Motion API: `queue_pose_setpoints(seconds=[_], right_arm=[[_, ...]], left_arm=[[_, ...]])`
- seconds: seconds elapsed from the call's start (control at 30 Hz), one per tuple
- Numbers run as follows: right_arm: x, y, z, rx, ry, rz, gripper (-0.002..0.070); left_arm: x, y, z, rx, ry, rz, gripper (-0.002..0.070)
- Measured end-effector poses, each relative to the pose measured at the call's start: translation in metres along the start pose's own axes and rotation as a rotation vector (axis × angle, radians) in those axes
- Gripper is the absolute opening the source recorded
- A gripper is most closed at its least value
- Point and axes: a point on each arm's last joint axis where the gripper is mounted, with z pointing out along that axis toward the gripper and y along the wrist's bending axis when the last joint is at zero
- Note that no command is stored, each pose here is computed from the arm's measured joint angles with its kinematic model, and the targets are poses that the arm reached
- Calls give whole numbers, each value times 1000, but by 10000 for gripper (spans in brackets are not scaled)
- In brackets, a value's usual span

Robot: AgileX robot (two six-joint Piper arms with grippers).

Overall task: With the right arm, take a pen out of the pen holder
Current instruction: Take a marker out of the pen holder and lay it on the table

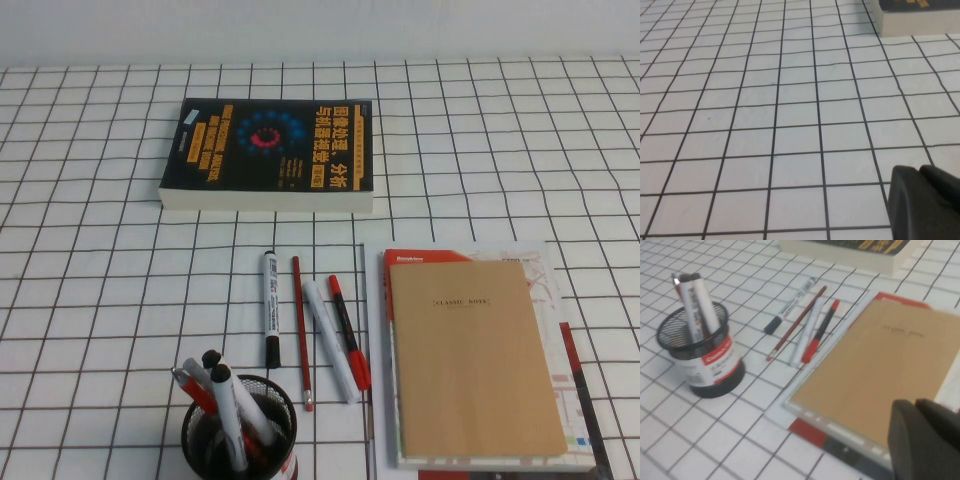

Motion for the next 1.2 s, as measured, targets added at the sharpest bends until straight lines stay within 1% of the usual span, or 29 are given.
queue_pose_setpoints(seconds=[0.13,0.2,0.27,0.4,0.5,0.57,0.63,0.73,1.2], right_arm=[[12,-11,18,77,-64,-113,-15],[21,-18,28,137,-99,-183,-15],[30,-25,36,218,-128,-206,-15],[52,-40,47,396,-160,-165,-15],[63,-49,50,496,-205,-76,-15],[63,-51,48,542,-269,-11,-15],[60,-51,44,564,-343,47,-15],[61,-50,40,569,-390,75,-15],[68,-50,41,576,-324,101,-15]], left_arm=[[0,0,0,0,0,0,-4],[0,0,0,0,0,0,-4],[0,0,0,0,0,0,-4],[0,0,0,0,0,0,-4],[0,0,0,0,0,0,-4],[0,0,0,0,0,0,-4],[0,0,0,0,0,0,-4],[0,0,0,0,0,0,-4],[0,0,0,0,0,0,-4]])
